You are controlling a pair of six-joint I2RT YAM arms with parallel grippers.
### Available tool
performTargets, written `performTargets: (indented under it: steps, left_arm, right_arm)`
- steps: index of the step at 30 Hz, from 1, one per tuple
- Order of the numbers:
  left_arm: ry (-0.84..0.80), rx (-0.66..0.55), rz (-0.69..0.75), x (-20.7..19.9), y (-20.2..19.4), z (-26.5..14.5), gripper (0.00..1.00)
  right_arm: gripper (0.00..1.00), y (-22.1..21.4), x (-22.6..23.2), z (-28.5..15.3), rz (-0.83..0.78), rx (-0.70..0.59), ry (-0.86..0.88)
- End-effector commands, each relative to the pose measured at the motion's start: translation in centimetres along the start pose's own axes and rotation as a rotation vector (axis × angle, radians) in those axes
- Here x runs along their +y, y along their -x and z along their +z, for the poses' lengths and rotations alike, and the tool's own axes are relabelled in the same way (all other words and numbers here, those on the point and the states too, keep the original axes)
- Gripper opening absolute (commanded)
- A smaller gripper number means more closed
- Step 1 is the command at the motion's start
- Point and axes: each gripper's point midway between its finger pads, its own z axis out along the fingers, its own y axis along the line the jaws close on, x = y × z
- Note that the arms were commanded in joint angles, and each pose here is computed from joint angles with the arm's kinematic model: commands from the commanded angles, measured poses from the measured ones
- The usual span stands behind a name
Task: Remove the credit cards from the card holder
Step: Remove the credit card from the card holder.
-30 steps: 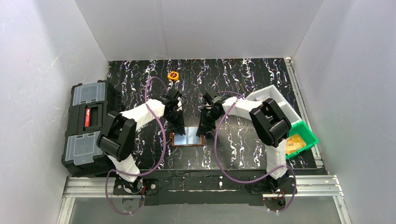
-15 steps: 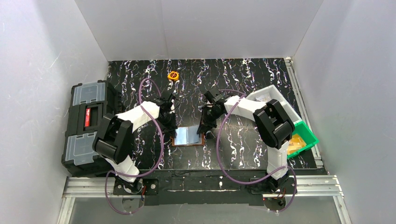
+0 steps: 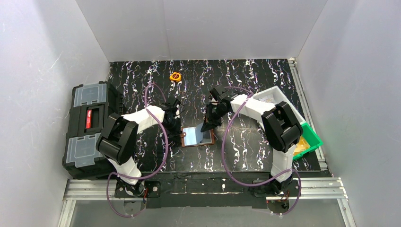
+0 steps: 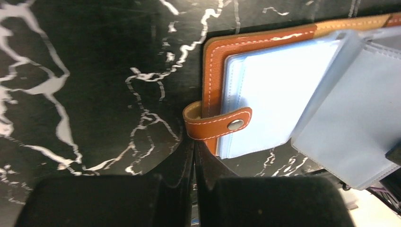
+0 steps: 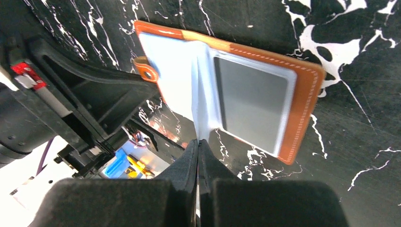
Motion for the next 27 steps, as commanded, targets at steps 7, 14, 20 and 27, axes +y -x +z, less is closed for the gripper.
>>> performTargets:
  steps: [7,14,20,27]
  left_arm:
    - [-0.053,0.038,-0.005,-2.0,-0.7,1.3,0.0]
    - [-0.04,0.008,0.003,-1.8,-0.4,0.2,0.0]
    - [-0.026,-0.036,0.02,-1.8,0.0,-1.8,0.0]
    - [-0.021,-0.093,0.039,-1.9,0.7,-4.6,0.0]
  right_arm:
    - [0.03,0.8,3.0,0.0,-0.022,0.018,0.077]
    - [0.14,0.5,3.2,1.2,-0.007,0.047,0.092]
    - [0.23,0.5,3.7,1.5,-0.011,0.053,0.103]
    - [0.48,0.6,4.6,1.2,-0.023,0.048,0.126]
